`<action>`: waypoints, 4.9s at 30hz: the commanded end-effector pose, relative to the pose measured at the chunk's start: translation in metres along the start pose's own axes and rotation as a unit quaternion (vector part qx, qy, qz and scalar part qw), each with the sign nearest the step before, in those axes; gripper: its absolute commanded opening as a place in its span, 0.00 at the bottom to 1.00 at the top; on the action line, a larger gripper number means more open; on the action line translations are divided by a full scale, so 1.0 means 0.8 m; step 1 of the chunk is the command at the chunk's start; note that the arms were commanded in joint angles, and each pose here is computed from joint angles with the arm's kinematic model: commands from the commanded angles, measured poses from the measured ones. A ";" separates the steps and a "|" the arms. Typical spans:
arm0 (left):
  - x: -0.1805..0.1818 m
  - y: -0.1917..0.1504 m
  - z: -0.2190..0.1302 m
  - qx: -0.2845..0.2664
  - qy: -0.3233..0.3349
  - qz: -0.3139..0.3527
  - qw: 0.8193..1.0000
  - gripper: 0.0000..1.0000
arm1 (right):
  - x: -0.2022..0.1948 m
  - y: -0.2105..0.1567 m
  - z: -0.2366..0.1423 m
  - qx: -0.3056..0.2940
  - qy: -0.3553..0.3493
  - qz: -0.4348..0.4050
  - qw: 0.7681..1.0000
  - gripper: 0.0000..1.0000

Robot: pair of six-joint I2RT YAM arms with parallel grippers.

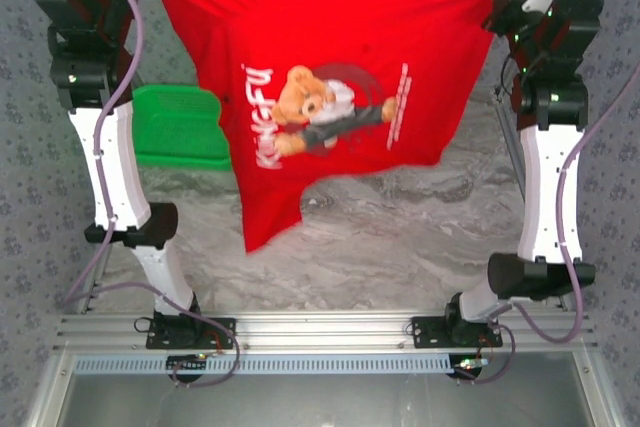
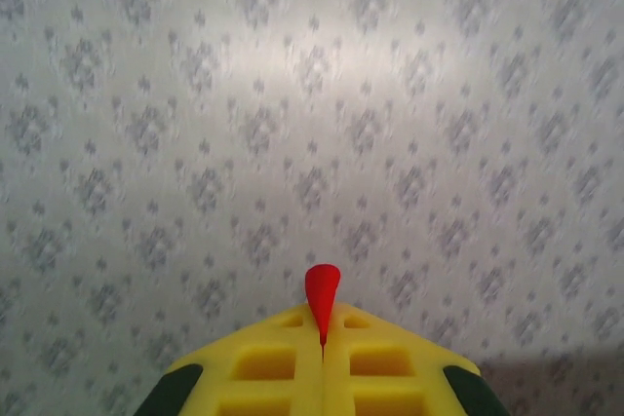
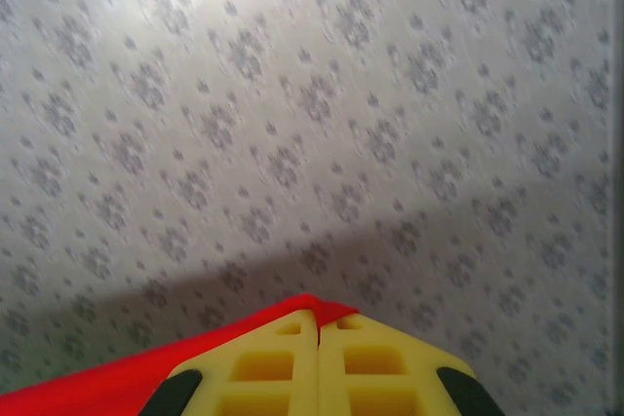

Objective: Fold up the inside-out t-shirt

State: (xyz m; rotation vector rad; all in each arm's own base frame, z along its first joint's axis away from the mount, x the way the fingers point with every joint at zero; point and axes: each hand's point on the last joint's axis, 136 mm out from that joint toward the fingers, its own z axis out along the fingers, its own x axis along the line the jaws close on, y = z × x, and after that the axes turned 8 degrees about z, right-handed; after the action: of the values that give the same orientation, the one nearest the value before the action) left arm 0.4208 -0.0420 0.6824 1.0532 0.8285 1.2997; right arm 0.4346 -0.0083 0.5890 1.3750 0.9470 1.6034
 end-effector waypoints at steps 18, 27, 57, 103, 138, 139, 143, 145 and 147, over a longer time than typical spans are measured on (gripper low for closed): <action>-0.194 -0.243 -0.236 0.226 -0.306 -0.170 0.909 0.00 | -0.099 -0.264 -0.173 0.246 -0.101 0.025 0.964 0.00; -0.270 -0.481 -0.413 0.464 -0.295 -0.264 0.793 0.00 | -0.225 -0.487 -0.281 0.400 -0.256 0.149 0.868 0.04; -0.304 -0.547 -0.371 0.547 -0.240 -0.204 0.776 0.64 | -0.155 -0.583 -0.198 0.523 -0.166 0.064 0.834 0.60; -0.295 -0.792 -0.055 0.610 -0.122 -0.058 0.781 0.68 | -0.329 -0.611 0.081 0.464 -0.313 0.089 0.824 0.54; -0.271 -0.851 -0.087 0.664 -0.100 -0.088 0.736 0.70 | -0.368 -0.585 0.075 0.524 -0.341 -0.081 0.776 0.13; -0.269 -0.852 -0.088 0.665 -0.098 -0.089 0.735 0.70 | -0.369 -0.581 0.078 0.519 -0.343 -0.084 0.778 0.13; -0.260 -0.856 -0.090 0.670 -0.091 -0.095 0.730 0.70 | -0.383 -0.566 0.086 0.501 -0.359 -0.103 0.780 0.13; -0.257 -0.857 -0.090 0.672 -0.090 -0.101 0.728 0.70 | -0.389 -0.561 0.089 0.495 -0.367 -0.108 0.780 0.13; -0.255 -0.859 -0.091 0.674 -0.089 -0.105 0.726 0.70 | -0.396 -0.558 0.092 0.490 -0.372 -0.117 0.780 0.14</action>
State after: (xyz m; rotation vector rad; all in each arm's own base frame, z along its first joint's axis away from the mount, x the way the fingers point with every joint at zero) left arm 0.5807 -0.2269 0.0386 2.0066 1.6190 0.2724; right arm 0.5789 -0.1032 0.0783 2.2349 1.4091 0.2513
